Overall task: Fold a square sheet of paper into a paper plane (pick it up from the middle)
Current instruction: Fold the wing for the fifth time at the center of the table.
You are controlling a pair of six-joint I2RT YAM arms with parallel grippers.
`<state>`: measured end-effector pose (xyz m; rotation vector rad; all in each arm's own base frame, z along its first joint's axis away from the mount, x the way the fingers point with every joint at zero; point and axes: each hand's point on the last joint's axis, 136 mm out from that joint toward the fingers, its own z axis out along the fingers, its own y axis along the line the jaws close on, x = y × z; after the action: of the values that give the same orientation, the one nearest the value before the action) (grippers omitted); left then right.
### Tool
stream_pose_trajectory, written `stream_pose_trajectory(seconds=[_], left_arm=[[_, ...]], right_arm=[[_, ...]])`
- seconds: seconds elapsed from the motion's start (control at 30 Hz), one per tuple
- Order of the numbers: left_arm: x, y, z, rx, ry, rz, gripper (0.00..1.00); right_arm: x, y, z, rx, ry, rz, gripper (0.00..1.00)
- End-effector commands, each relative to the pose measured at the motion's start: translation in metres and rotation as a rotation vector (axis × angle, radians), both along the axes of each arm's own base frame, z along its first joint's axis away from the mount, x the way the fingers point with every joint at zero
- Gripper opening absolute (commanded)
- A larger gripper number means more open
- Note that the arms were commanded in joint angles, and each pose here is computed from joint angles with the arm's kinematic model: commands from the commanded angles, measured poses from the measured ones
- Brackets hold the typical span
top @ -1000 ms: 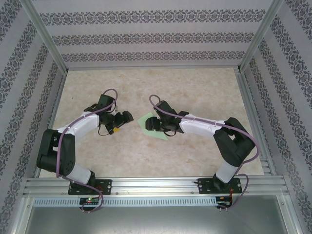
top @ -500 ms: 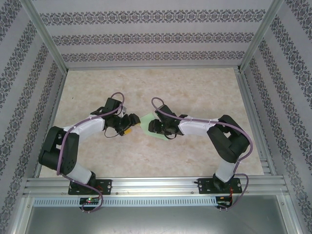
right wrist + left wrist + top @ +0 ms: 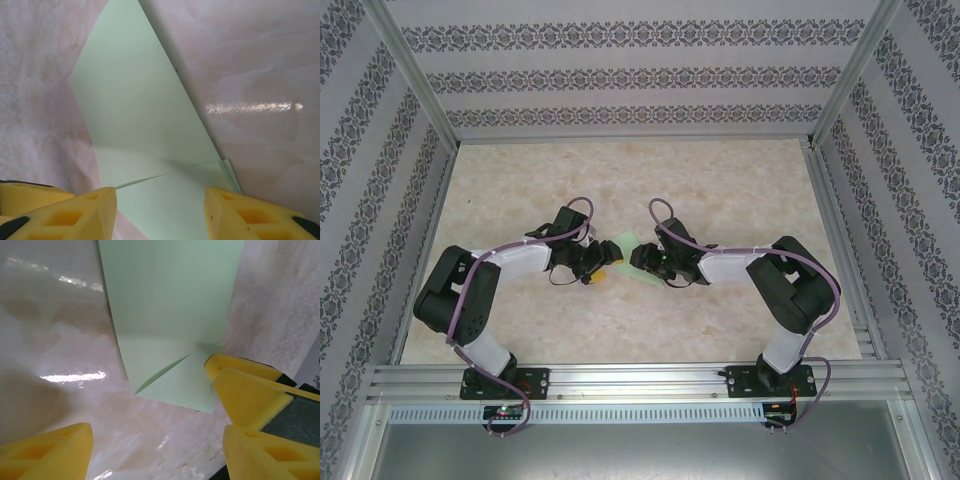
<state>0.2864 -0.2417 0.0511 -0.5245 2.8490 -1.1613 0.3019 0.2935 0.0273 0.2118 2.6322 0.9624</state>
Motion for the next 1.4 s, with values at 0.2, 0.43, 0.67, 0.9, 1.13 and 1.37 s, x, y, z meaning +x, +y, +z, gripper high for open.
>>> stream_pose_trajectory(seconds=[0.2, 0.43, 0.67, 0.9, 1.13, 1.37], left_arm=[[0.016, -0.021, 0.004, -0.032, -0.017, 0.039, 0.62], [0.021, -0.023, -0.004, -0.027, -0.005, 0.061, 0.56], [0.023, -0.027, -0.007, -0.034, -0.002, 0.058, 0.51], [0.026, -0.035, -0.01, -0.073, -0.002, 0.054, 0.44], [0.033, -0.04, -0.004, -0.104, -0.031, 0.057, 0.32], [0.033, -0.039, -0.004, -0.094, -0.033, 0.057, 0.15]], right_arm=[[-0.013, -0.018, -0.026, 0.022, 0.083, -0.048, 0.49], [-0.016, -0.022, -0.029, 0.045, 0.091, -0.054, 0.49], [-0.018, -0.023, -0.031, 0.056, 0.094, -0.053, 0.48], [-0.017, -0.019, -0.024, 0.099, 0.074, -0.031, 0.49], [-0.009, -0.02, -0.009, 0.12, 0.021, -0.015, 0.5], [0.003, -0.028, 0.02, 0.067, -0.13, 0.043, 0.59]])
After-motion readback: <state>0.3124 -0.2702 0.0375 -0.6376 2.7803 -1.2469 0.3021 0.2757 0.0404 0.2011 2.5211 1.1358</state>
